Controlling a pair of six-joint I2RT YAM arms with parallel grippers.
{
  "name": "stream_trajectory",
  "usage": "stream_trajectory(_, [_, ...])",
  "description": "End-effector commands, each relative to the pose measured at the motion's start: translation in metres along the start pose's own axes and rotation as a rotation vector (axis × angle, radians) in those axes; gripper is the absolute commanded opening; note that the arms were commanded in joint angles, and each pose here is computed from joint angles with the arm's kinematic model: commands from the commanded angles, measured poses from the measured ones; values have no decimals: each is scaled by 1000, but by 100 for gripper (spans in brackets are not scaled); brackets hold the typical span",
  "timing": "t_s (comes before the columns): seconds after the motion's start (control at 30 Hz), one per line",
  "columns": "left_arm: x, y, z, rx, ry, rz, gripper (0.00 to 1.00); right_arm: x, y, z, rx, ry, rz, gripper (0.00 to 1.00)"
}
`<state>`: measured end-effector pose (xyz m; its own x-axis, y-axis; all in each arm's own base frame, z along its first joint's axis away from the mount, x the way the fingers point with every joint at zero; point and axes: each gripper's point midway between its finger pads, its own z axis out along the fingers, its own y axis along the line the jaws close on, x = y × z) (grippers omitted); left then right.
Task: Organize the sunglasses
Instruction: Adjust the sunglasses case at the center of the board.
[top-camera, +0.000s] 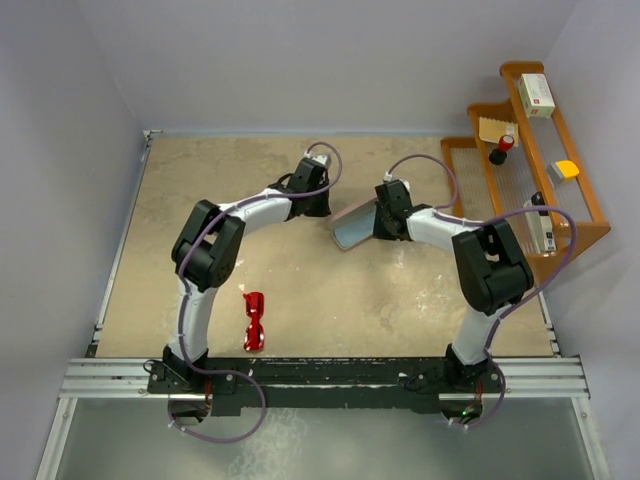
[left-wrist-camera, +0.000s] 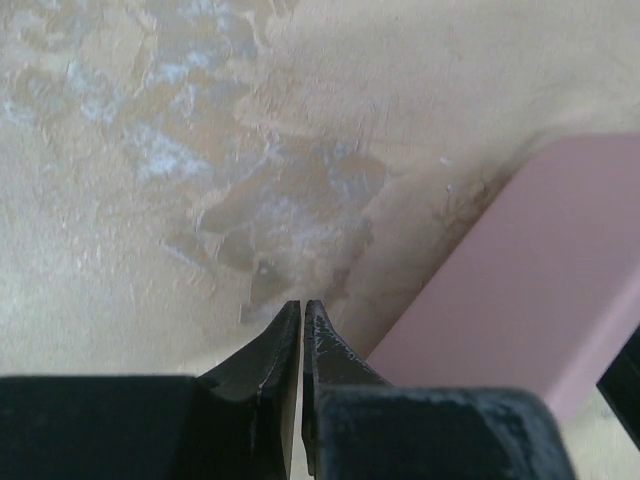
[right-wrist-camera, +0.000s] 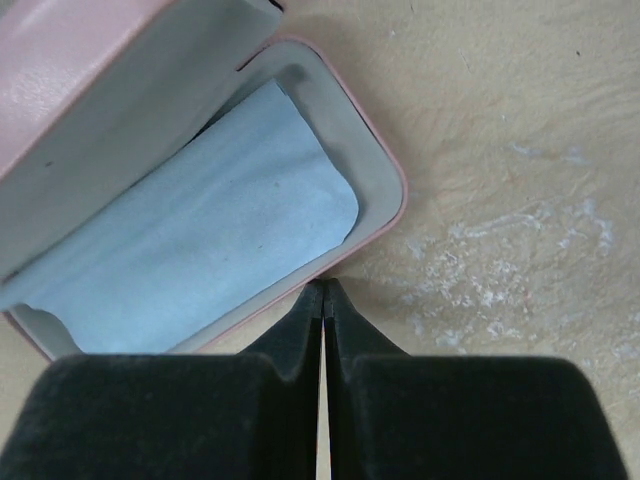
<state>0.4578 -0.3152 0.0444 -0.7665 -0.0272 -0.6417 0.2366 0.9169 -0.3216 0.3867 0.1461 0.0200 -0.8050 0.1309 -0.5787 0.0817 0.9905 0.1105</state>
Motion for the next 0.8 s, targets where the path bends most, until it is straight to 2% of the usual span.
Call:
stream_trajectory(0.0, [-36,-26,-38,86,-117,8,1,-13,9,5,-21,-18,3,0])
stream_trajectory(0.23, [-23,-36,-55,106,-124,-3,1,-17,16,14,-35,-15,-7,0])
stream_trajectory(0.57, [4,-62,-59,139,-92,16,1,-19,24,19,-68,-2,-27,0])
stream_trajectory(0.77, [7,-65,-63,137,-94,13,1,-18,19,14,-54,-10,-23,0])
